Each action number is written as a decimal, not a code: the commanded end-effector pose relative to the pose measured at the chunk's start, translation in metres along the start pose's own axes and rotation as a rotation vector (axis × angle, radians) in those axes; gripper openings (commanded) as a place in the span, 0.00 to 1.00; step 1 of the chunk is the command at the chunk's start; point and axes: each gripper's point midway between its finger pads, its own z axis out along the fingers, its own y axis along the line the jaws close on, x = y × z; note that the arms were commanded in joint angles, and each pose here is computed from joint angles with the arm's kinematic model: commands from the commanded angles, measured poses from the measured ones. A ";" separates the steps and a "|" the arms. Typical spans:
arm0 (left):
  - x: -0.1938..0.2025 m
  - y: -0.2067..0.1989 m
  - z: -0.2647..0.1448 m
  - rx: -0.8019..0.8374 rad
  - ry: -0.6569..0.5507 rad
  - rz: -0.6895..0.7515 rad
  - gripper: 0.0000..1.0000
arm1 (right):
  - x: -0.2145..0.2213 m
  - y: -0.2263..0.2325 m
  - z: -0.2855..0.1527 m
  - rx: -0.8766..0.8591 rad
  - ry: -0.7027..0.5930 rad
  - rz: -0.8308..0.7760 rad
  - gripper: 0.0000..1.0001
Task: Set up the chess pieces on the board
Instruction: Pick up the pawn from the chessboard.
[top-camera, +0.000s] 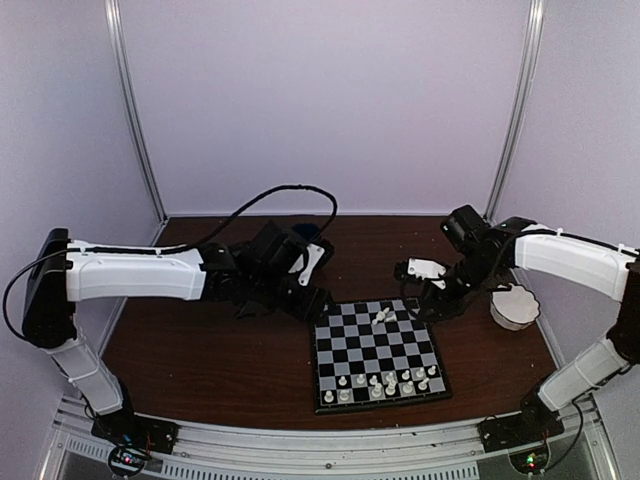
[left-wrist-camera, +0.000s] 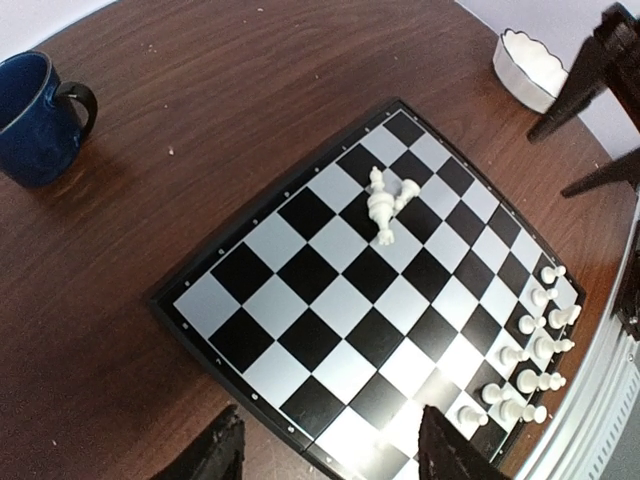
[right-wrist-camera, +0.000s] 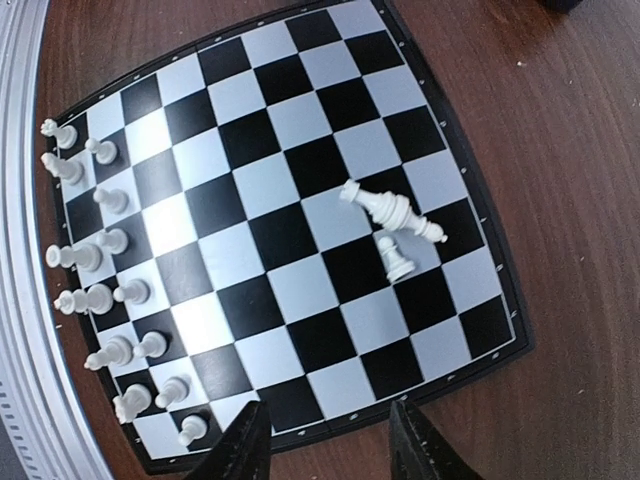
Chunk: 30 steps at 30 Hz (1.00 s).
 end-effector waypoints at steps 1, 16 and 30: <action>0.000 -0.002 -0.021 0.025 -0.060 -0.039 0.59 | -0.015 -0.024 0.007 0.018 0.027 -0.063 0.43; 0.023 0.003 -0.056 0.053 -0.103 -0.092 0.60 | -0.021 -0.053 0.057 -0.070 0.147 -0.079 0.40; 0.018 -0.004 -0.051 0.072 -0.098 -0.083 0.60 | -0.001 -0.055 0.091 -0.080 0.226 -0.087 0.41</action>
